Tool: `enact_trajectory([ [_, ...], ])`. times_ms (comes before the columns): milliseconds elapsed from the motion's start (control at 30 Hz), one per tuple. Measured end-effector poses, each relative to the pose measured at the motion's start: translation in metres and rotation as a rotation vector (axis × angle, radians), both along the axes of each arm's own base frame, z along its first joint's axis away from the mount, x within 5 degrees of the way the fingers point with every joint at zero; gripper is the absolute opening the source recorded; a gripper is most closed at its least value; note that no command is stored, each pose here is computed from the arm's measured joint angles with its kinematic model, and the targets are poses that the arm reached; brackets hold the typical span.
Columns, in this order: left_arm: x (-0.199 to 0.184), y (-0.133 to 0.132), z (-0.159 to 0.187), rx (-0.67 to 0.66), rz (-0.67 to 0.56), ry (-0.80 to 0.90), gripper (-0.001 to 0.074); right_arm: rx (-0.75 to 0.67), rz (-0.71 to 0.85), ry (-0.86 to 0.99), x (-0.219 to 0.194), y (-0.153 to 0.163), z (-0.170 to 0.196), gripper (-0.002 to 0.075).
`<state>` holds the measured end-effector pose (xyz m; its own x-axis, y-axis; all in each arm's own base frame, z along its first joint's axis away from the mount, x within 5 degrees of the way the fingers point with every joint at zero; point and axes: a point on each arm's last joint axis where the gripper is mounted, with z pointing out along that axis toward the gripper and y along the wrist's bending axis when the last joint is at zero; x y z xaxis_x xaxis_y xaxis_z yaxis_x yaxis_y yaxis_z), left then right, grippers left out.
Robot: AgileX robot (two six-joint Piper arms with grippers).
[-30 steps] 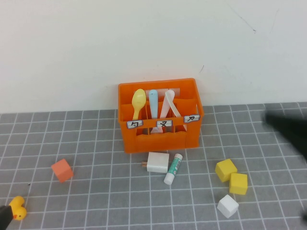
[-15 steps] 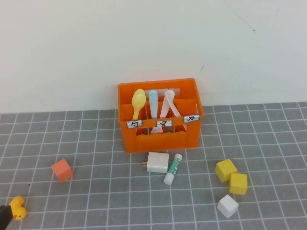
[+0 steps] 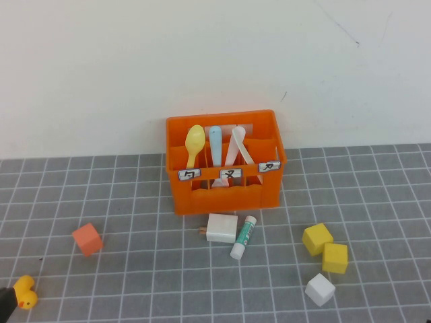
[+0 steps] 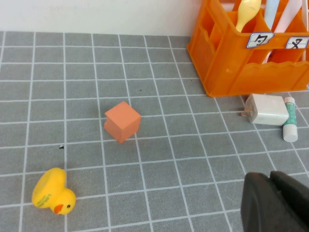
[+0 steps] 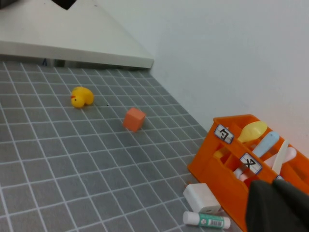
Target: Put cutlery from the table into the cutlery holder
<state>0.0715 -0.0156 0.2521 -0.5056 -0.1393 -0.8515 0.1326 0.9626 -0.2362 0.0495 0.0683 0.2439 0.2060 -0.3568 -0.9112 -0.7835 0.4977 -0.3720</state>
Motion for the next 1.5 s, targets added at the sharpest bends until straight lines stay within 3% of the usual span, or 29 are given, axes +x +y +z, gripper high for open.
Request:
enact_trajectory([
  [533,0.000,0.000,0.000,-0.001,0.000,-0.002,-0.0001,-0.002,0.003,0.002,0.000,0.000,0.000,-0.0001],
  [733,-0.010,0.010,-0.001,-0.026,0.052,0.006,-0.0001,-0.002,0.003,0.002,0.000,0.000,0.000,-0.0001],
  [900,-0.019,0.013,0.006,0.093,0.001,-0.135,-0.0001,-0.001,0.003,0.003,0.000,0.000,0.000,-0.0001],
  [1167,-0.026,0.009,0.013,0.220,0.016,-0.377,-0.0001,0.000,0.003,0.004,0.000,0.000,0.000,-0.0001],
  [1333,-0.024,0.009,-0.012,0.236,0.058,-0.514,-0.0001,0.000,0.003,0.004,0.000,0.000,0.000,-0.0001],
  [1500,-0.017,0.009,-0.056,0.178,0.073,-0.414,-0.0001,0.001,0.003,0.005,0.000,0.000,0.000,-0.0001],
])
